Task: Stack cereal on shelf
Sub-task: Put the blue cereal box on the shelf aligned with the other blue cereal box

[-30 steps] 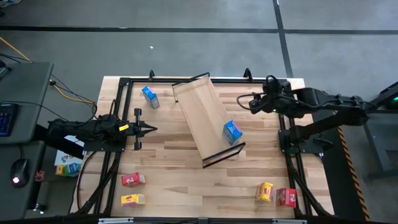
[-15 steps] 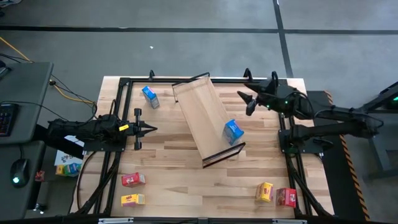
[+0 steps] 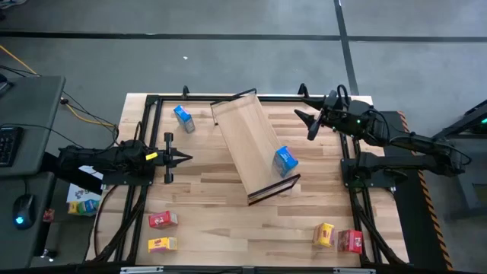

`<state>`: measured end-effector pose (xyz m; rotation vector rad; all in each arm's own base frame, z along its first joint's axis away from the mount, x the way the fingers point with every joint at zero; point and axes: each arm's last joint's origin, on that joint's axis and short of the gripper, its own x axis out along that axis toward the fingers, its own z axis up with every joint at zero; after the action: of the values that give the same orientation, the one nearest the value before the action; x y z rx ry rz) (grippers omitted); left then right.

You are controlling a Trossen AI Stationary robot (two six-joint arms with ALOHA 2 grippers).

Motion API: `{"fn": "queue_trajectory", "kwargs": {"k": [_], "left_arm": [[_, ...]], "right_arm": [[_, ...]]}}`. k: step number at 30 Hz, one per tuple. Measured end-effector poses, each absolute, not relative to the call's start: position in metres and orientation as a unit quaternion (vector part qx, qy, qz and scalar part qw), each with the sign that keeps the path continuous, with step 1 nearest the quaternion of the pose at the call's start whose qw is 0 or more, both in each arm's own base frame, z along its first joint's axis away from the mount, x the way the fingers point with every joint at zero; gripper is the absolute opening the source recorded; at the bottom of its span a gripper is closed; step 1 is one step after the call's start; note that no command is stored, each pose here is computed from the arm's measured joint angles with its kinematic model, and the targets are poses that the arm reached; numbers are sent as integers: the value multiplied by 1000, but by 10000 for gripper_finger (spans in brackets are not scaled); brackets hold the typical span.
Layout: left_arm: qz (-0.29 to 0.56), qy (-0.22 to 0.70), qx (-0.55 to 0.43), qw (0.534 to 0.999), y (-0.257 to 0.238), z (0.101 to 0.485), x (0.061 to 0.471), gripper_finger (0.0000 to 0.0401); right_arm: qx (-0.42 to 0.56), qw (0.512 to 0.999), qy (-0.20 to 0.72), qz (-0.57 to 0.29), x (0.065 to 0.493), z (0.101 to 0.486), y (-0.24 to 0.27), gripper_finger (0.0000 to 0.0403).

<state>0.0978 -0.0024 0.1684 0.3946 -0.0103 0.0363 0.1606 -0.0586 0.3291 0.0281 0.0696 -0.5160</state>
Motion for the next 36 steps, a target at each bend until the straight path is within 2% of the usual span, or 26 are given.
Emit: {"fn": "queue_trajectory", "kwargs": {"k": [32, 36], "left_arm": [[18, -7, 195, 981, -2, 169, 98, 0], [49, -55, 164, 984, -1, 179, 97, 1]], "right_arm": [[-1, 964, 50, -261, 160, 327, -59, 236], [-1, 964, 49, -261, 155, 328, -57, 236]]}}
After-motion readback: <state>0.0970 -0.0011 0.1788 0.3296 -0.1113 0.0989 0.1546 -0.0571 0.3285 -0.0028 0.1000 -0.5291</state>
